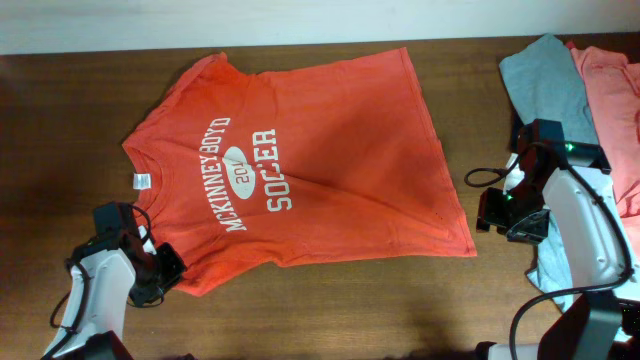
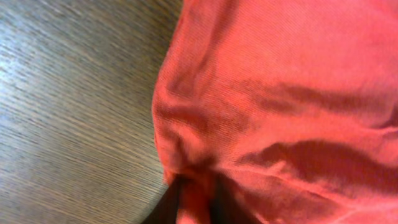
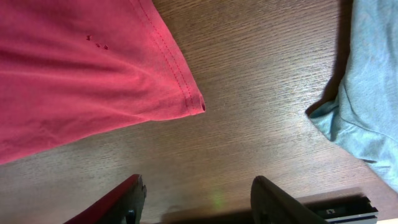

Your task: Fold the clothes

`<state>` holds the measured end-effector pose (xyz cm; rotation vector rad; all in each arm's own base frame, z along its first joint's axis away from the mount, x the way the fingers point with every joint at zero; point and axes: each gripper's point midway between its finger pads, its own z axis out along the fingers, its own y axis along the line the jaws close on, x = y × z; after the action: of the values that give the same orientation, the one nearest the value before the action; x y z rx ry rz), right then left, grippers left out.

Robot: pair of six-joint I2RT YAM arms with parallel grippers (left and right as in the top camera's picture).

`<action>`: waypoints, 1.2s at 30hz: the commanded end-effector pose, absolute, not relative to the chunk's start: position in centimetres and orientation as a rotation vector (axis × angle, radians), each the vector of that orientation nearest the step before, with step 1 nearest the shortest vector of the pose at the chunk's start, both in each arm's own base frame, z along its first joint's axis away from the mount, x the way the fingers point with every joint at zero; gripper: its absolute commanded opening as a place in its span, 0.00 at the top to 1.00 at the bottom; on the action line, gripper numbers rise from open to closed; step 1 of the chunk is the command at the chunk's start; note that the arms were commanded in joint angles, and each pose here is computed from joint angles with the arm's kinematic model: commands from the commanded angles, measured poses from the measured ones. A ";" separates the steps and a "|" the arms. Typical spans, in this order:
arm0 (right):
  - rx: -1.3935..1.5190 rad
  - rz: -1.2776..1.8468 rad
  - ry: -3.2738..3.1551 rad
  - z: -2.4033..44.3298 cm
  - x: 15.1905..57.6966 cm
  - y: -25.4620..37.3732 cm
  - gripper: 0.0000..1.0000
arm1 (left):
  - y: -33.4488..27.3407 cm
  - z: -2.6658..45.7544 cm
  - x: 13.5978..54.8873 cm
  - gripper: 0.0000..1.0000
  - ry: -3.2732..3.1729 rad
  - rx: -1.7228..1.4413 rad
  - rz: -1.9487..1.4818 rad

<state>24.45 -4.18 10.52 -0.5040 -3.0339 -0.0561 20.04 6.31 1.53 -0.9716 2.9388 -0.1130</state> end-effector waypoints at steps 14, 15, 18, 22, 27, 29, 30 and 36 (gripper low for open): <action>-0.515 -0.071 -3.056 11.1 24.6 -4.2 0.35 | 6.2 9.8 25.6 1.00 2.724 -0.855 -0.270; -0.515 -0.071 -3.055 10.9 24.6 -4.1 0.34 | 6.4 10.7 26.0 1.00 2.701 -0.845 -0.265; -0.515 -0.071 -3.048 10.4 24.4 -4.1 0.34 | 6.7 12.1 26.6 1.00 2.668 -0.830 -0.252; -0.514 -0.071 -3.040 9.4 24.5 -4.1 0.34 | 6.6 12.0 26.1 1.00 2.689 -0.840 -0.250; -0.522 -0.102 -3.052 7.5 25.1 -3.9 0.34 | 7.0 11.6 25.0 1.00 2.733 -0.859 -0.189; -0.521 -0.149 -3.036 6.5 25.1 -3.4 0.34 | 7.2 11.5 24.7 1.00 2.742 -0.864 -0.170; -0.522 -0.159 -3.030 6.0 25.0 -3.2 0.34 | 7.2 11.5 24.7 1.00 2.743 -0.865 -0.171; -0.521 -0.160 -3.017 3.2 24.9 -3.2 0.34 | 7.2 11.5 24.7 1.00 2.744 -0.865 -0.171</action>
<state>25.59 -3.52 4.57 -0.5036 -3.0579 -0.1336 24.71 6.76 11.19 -0.8810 2.7456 -0.1978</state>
